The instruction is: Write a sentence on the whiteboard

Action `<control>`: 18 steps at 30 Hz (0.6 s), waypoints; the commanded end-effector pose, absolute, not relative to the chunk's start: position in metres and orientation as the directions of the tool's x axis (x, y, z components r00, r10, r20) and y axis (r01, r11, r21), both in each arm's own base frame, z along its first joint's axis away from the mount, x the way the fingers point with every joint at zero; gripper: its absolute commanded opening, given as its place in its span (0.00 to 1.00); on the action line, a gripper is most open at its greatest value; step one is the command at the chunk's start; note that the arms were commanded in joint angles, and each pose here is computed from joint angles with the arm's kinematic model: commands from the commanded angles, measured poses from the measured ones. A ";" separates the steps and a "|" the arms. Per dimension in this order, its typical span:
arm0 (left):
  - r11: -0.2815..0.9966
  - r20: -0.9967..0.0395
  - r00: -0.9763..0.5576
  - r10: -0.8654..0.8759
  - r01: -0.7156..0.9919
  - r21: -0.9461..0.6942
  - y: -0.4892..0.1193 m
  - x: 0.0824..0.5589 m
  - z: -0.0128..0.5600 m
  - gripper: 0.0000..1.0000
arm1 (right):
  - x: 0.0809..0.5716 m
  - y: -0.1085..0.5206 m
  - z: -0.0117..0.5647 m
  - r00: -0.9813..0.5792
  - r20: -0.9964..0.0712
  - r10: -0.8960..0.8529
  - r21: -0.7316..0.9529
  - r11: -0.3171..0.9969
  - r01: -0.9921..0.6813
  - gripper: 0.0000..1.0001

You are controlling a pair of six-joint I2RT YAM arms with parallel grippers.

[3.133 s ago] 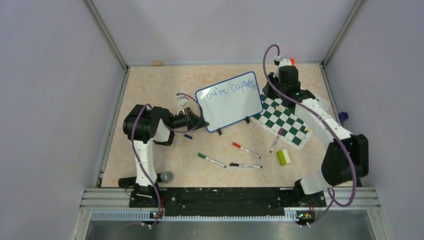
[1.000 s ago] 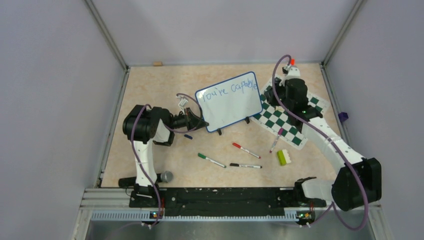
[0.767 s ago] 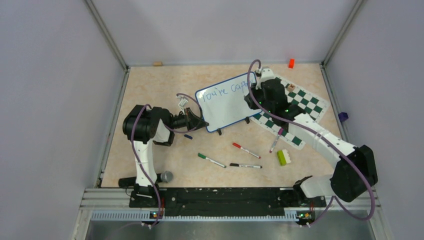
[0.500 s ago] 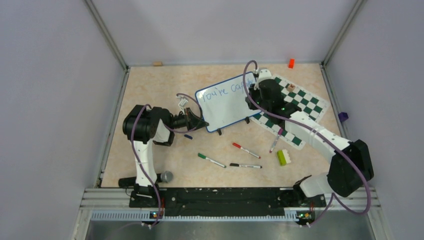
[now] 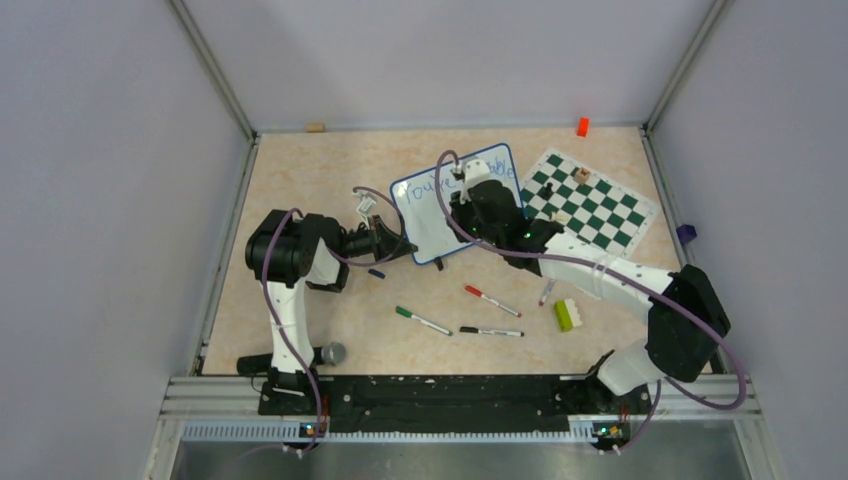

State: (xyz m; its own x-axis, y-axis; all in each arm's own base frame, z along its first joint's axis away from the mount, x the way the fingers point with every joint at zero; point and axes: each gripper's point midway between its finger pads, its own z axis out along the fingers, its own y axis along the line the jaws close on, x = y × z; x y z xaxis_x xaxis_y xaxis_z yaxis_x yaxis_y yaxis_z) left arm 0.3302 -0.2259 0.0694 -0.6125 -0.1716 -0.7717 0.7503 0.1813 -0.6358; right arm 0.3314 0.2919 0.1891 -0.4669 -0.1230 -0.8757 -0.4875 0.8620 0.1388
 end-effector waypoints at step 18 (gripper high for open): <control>0.139 -0.836 -0.528 -0.152 0.826 -0.547 -0.227 0.327 0.084 0.07 | 0.331 0.343 0.181 -0.401 -0.907 -0.125 0.065 0.901 -0.428 0.00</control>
